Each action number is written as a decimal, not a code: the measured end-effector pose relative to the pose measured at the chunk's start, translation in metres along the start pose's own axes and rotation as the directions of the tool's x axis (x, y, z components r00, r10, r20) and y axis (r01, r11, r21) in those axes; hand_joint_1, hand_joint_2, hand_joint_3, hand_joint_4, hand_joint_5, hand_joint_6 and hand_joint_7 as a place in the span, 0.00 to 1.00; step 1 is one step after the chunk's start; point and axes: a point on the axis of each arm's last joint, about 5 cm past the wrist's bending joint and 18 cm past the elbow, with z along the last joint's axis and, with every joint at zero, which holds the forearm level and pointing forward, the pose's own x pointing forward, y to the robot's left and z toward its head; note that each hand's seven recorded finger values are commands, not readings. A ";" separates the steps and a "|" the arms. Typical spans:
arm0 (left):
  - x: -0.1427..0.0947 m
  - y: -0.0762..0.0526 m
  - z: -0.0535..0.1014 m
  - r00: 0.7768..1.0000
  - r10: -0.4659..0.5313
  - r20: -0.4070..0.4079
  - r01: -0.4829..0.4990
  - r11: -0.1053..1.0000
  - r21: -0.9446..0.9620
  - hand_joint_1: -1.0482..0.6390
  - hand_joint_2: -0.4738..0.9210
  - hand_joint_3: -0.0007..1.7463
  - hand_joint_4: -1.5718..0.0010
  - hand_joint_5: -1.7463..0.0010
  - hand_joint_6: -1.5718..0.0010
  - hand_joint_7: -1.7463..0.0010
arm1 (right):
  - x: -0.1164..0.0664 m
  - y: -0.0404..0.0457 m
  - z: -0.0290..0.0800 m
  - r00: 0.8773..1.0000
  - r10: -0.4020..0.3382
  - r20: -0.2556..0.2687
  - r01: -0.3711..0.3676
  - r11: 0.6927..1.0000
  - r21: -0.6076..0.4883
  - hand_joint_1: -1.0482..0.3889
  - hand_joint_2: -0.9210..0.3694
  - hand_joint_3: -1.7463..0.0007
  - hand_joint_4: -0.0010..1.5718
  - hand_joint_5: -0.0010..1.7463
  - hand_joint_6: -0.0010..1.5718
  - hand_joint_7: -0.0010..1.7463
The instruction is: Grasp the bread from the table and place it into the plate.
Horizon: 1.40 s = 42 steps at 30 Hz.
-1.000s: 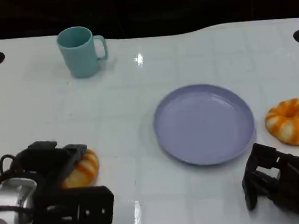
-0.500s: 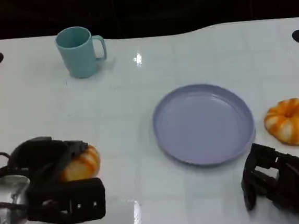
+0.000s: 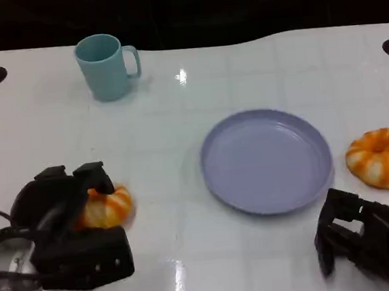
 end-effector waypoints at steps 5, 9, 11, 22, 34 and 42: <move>0.011 0.008 0.004 1.000 0.018 0.014 -0.018 1.000 -0.003 0.50 0.70 0.72 0.55 0.00 0.65 0.00 | 0.000 -0.0026 -0.001 1.000 0.013 0.014 -0.013 1.000 0.019 0.32 0.00 0.87 0.47 1.00 0.39 0.91; 0.023 0.019 0.016 0.995 0.065 0.082 -0.063 0.997 -0.036 0.48 0.77 0.61 0.54 0.00 0.64 0.00 | 0.001 -0.0031 -0.001 1.000 0.014 0.015 -0.014 1.000 0.019 0.32 0.00 0.87 0.48 1.00 0.40 0.91; 0.029 0.023 0.023 0.991 0.086 0.105 -0.080 0.995 -0.055 0.48 0.77 0.58 0.52 0.00 0.65 0.00 | 0.002 -0.0030 -0.001 1.000 0.015 0.015 -0.015 1.000 0.019 0.32 0.00 0.86 0.48 1.00 0.40 0.92; 0.056 0.020 0.072 0.954 0.106 0.280 -0.089 0.993 -0.073 0.49 0.80 0.49 0.48 0.00 0.63 0.00 | 0.002 -0.0031 0.001 1.000 0.002 0.011 -0.002 1.000 0.004 0.32 0.00 0.86 0.47 1.00 0.39 0.93; 0.070 0.000 0.123 0.895 0.100 0.435 -0.082 0.995 -0.060 0.48 0.84 0.53 0.43 0.00 0.60 0.00 | 0.002 -0.0030 0.002 1.000 0.004 0.010 -0.004 1.000 0.002 0.33 0.00 0.86 0.47 1.00 0.40 0.91; 0.074 -0.008 0.151 0.854 0.085 0.514 -0.081 0.996 -0.031 0.47 0.83 0.58 0.41 0.00 0.59 0.00 | 0.002 -0.0006 0.002 1.000 -0.001 0.012 0.002 1.000 -0.025 0.32 0.00 0.84 0.46 1.00 0.38 0.95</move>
